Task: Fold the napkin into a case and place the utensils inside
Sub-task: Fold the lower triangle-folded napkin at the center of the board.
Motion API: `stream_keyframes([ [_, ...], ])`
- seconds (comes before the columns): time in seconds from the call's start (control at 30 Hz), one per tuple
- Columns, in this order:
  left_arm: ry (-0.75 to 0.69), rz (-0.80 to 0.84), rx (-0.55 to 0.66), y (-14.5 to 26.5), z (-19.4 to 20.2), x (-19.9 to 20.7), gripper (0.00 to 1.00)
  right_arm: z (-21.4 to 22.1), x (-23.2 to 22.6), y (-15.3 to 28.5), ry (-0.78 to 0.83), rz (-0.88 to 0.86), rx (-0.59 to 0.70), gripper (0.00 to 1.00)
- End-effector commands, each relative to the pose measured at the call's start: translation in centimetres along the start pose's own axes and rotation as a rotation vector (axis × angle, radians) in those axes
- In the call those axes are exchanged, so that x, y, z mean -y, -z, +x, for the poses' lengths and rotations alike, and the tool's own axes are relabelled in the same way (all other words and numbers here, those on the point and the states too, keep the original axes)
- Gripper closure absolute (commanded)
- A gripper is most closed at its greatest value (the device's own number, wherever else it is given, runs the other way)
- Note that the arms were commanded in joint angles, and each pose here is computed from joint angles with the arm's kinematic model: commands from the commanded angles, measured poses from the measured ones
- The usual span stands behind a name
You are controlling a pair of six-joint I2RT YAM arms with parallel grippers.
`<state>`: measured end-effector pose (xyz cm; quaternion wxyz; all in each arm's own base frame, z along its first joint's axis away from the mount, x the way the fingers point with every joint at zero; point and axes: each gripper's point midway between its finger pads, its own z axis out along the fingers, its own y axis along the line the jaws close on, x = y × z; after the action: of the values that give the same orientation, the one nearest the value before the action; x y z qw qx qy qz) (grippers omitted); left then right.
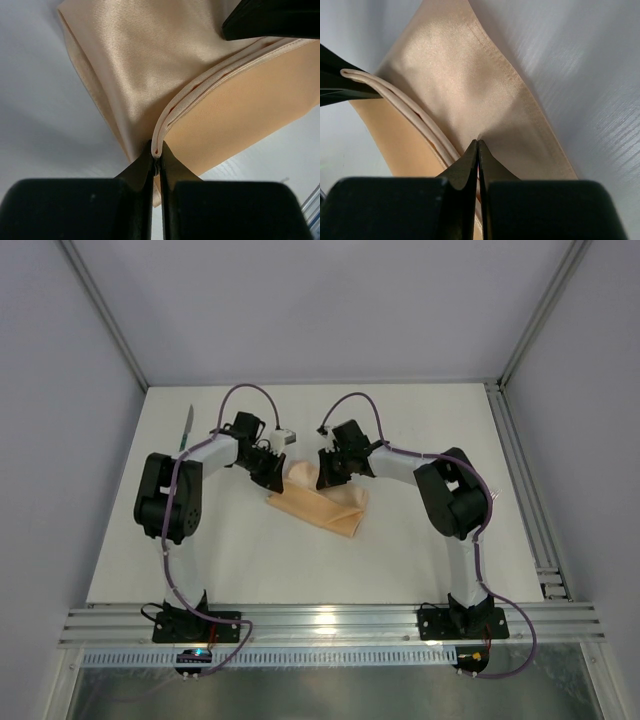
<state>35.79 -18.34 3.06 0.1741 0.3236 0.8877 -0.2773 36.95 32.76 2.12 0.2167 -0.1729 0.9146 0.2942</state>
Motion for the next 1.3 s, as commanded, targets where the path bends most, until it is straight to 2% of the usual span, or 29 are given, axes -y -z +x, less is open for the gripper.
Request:
stream_keyframes([
  [0.0,0.009,-0.018,-0.025,-0.1,0.0,-0.4,0.97,0.6,-0.1,0.5,0.041,0.008,-0.043,0.96],
  [0.37,0.016,-0.013,-0.076,-1.0,1.0,-0.2,0.94,-4.2,-3.0,6.1,0.159,0.052,0.109,0.93],
  [0.57,0.014,-0.021,-0.065,-0.9,0.7,-0.2,0.86,-0.6,-3.9,8.0,0.125,0.012,0.13,0.94],
  [0.7,0.017,-0.023,-0.06,-0.7,0.5,-0.2,0.83,3.8,-4.6,7.6,0.113,-0.047,0.044,0.96],
  [0.77,0.017,-0.025,-0.058,-0.7,0.5,-0.2,0.82,4.6,-4.6,7.7,0.099,-0.052,0.045,0.96],
  [1.07,0.023,-0.024,-0.055,-0.6,0.4,0.0,0.81,8.1,-0.7,6.1,0.061,0.085,-0.032,0.96],
  [1.17,0.014,-0.014,-0.042,0.1,0.0,0.5,0.71,9.0,-0.3,5.6,0.048,0.086,-0.058,0.96],
  [1.27,-0.001,-0.024,-0.009,1.6,-1.1,1.2,0.58,9.4,-0.2,5.7,0.047,0.089,-0.056,0.96],
])
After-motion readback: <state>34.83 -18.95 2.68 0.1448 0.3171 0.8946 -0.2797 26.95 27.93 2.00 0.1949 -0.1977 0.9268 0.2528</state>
